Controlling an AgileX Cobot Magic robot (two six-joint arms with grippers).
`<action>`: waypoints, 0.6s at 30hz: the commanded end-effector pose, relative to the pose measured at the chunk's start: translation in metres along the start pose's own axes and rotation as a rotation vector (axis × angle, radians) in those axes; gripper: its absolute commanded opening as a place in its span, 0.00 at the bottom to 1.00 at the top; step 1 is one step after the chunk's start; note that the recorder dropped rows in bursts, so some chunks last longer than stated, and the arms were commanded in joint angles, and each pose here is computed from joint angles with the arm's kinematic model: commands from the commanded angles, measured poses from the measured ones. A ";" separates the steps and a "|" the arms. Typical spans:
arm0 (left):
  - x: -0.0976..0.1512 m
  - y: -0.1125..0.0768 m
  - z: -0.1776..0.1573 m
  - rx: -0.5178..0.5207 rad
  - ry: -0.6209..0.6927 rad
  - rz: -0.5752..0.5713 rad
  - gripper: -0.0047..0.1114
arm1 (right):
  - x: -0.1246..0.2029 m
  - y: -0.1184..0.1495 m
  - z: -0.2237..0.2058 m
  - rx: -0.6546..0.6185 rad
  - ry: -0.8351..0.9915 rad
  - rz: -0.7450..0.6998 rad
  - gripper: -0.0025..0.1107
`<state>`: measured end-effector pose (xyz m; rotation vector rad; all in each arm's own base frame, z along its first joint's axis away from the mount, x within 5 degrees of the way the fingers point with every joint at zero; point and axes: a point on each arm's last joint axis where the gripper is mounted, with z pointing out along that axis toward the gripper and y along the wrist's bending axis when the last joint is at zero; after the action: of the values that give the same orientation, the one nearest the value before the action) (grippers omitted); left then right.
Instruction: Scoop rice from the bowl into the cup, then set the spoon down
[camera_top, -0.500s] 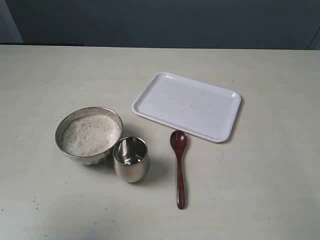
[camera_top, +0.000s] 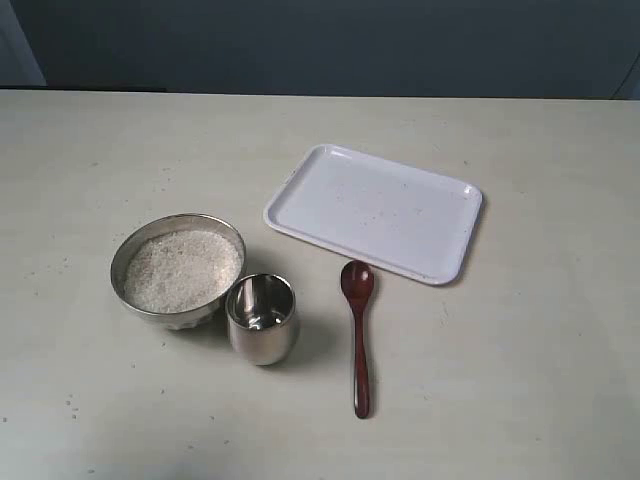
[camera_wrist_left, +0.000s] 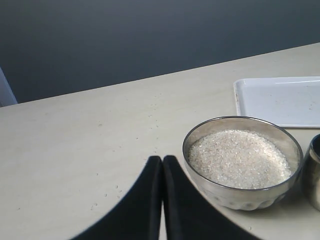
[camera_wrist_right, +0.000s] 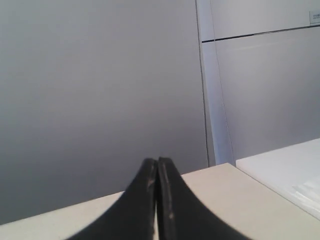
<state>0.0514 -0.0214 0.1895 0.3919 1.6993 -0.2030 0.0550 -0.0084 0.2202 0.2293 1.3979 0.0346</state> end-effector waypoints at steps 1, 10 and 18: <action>-0.002 0.000 -0.001 -0.003 -0.021 0.000 0.04 | -0.013 -0.004 -0.001 0.029 -0.153 0.176 0.02; -0.002 0.000 -0.001 -0.003 -0.021 0.000 0.04 | -0.021 -0.007 -0.002 0.013 -0.185 0.981 0.02; -0.002 0.000 -0.001 -0.003 -0.021 0.000 0.04 | -0.074 0.014 -0.010 -0.113 -0.160 0.797 0.02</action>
<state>0.0514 -0.0214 0.1895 0.3919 1.6993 -0.2030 0.0408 -0.0109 0.2731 0.8205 0.9729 0.8819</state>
